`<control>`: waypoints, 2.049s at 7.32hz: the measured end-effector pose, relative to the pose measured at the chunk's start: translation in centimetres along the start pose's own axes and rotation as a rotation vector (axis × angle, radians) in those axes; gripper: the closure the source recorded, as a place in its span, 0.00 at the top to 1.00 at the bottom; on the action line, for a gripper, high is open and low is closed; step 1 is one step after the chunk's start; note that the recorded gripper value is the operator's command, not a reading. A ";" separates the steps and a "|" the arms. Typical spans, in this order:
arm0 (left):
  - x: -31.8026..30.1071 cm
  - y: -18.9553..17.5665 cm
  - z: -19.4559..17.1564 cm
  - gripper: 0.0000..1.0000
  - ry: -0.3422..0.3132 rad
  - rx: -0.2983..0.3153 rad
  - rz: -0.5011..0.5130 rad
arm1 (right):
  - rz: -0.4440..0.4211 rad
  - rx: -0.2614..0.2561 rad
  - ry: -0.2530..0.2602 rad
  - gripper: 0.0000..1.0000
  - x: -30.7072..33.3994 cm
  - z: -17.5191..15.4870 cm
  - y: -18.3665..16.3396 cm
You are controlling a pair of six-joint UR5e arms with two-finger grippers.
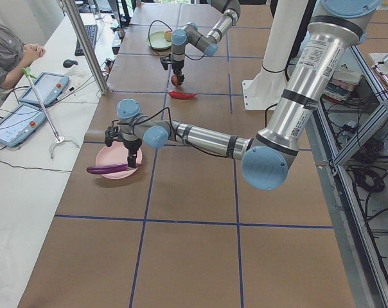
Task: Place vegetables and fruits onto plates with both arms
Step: 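Carry the pomegranate with the right gripper onto the green plate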
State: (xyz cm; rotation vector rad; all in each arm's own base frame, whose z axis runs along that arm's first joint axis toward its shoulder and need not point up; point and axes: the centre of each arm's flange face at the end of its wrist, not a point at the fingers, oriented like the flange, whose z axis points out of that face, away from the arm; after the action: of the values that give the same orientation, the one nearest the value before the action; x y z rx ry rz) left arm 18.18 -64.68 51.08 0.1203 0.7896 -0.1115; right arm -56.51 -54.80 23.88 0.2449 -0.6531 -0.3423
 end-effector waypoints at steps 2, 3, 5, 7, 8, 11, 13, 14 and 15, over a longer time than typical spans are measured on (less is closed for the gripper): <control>0.0 0.1 0.2 1.00 -0.001 -0.002 -0.003 | 0.057 0.003 0.006 0.08 8.1 -2.7 -3.3; 0.1 0.2 0.3 1.00 -0.001 -0.004 -0.008 | 0.024 0.005 0.026 0.08 13.4 -3.4 -4.2; 0.2 0.3 0.4 1.00 -0.001 -0.004 -0.011 | -0.127 -0.014 0.085 0.11 26.7 -3.8 -3.7; 0.3 0.3 0.3 1.00 0.000 -0.004 -0.010 | -0.252 -0.048 0.100 0.36 39.0 -2.8 0.1; 0.3 0.3 0.3 1.00 0.000 -0.003 -0.010 | -0.281 -0.049 0.084 0.58 42.8 -1.4 2.2; 0.3 0.3 0.3 1.00 0.001 -0.003 -0.009 | -0.303 -0.046 0.069 1.00 46.5 2.7 4.1; 0.4 0.4 0.5 1.00 0.001 -0.006 -0.007 | -0.299 -0.037 0.068 1.00 46.3 2.4 3.5; 0.9 0.6 0.7 1.00 0.005 -0.009 0.002 | -0.288 -0.030 0.068 1.00 46.4 1.7 2.9; 2.7 1.2 1.0 1.00 0.018 -0.013 0.024 | -0.255 -0.030 0.060 1.00 47.0 0.0 1.9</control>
State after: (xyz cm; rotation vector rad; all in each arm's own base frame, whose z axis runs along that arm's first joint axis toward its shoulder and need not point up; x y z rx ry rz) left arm 20.92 -63.74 49.95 0.1190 0.8066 -0.0829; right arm -21.24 -71.10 50.33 0.3094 -0.5581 -0.5867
